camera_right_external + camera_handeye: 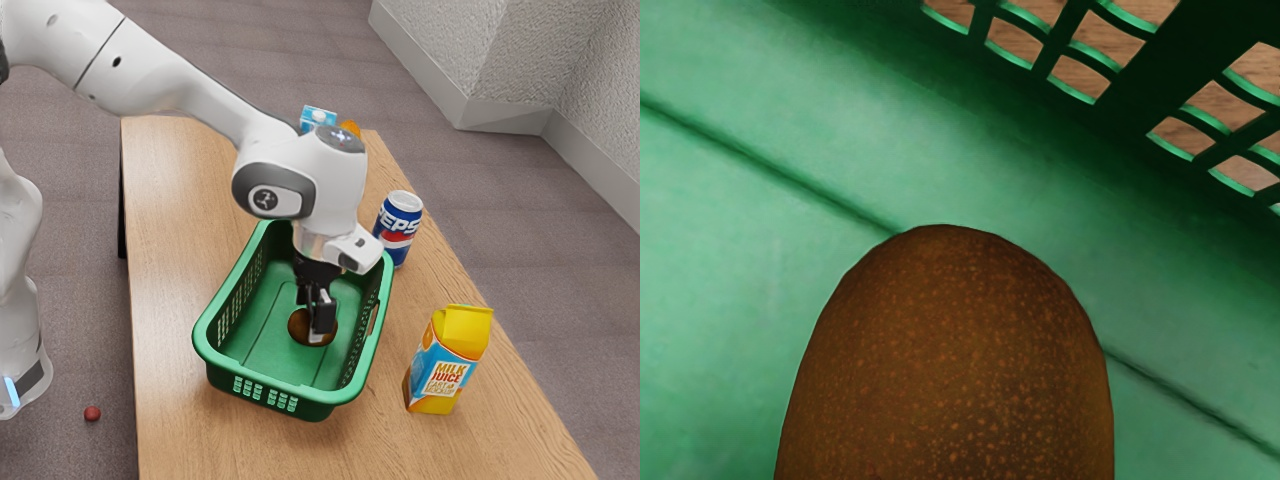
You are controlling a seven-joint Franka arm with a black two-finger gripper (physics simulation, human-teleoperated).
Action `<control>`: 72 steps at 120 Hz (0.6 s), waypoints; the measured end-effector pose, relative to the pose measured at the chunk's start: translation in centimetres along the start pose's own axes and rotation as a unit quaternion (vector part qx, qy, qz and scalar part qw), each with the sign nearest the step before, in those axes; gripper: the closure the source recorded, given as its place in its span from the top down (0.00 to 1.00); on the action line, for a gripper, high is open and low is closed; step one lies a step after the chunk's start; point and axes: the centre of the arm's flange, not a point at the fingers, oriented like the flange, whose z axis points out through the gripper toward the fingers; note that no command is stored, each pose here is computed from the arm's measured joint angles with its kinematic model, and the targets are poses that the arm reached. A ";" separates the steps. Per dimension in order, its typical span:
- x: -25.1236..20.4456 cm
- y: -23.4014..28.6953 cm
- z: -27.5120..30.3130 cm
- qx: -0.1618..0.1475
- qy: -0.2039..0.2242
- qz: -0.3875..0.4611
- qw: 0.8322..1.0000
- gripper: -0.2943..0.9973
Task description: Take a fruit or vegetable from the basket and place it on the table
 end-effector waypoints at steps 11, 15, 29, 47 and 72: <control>0.4 -0.1 0.3 -0.001 0.004 0.002 1.000 0.75; 0.5 -0.2 0.3 -0.002 0.006 0.003 1.000 0.75; 0.7 -0.2 0.3 -0.003 0.012 0.007 1.000 0.74; 0.9 -0.2 0.9 -0.004 0.010 0.011 1.000 0.74; 1.1 -0.8 1.8 -0.005 0.005 0.008 1.000 0.74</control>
